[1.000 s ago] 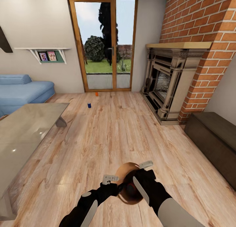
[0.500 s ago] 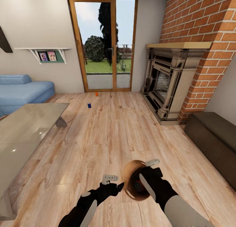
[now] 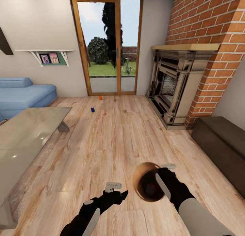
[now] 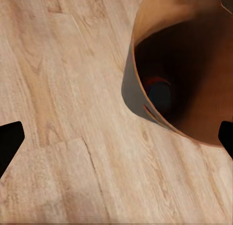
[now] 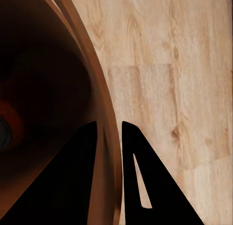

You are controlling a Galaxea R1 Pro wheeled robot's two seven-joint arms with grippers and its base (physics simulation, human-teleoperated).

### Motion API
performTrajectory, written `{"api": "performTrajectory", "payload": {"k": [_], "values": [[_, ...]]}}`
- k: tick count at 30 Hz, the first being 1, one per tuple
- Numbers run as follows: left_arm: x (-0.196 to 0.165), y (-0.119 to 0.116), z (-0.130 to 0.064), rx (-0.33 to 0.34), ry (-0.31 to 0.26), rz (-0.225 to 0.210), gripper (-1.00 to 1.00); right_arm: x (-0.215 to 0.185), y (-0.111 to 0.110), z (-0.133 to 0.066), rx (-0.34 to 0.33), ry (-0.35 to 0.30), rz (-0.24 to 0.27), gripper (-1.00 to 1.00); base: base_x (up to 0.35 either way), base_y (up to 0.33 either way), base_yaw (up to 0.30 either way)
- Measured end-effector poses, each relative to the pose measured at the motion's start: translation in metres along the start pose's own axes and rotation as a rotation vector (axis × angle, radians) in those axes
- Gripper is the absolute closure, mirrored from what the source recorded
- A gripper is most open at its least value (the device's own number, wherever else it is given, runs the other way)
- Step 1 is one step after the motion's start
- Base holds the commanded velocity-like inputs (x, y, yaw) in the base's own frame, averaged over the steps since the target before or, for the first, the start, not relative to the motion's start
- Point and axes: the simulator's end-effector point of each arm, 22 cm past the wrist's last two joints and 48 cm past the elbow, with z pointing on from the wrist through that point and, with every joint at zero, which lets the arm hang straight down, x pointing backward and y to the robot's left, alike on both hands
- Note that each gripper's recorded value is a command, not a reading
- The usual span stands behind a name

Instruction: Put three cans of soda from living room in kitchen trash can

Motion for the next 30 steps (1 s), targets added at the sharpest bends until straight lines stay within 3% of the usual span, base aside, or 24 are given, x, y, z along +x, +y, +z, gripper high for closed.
{"api": "performTrajectory", "payload": {"k": [5,11,20,30], "values": [[0.003,0.002,0.0,-0.004,0.007,-0.003,-1.0,-0.005,0.002,0.005,-0.112,0.022,0.108,1.0,0.0,0.0,0.0],[0.005,0.006,0.0,-0.013,0.012,-0.006,-1.0,-0.012,-0.003,0.007,-0.193,0.04,0.186,1.0,0.0,0.0,0.0],[0.018,0.038,-0.002,-0.107,0.04,-0.052,-1.0,-0.007,0.01,0.004,-0.288,0.08,0.193,1.0,0.0,0.0,0.0],[0.04,0.07,-0.005,-0.231,0.111,-0.075,-1.0,0.007,0.012,0.004,-0.293,0.133,0.159,1.0,0.0,0.0,0.0]]}}
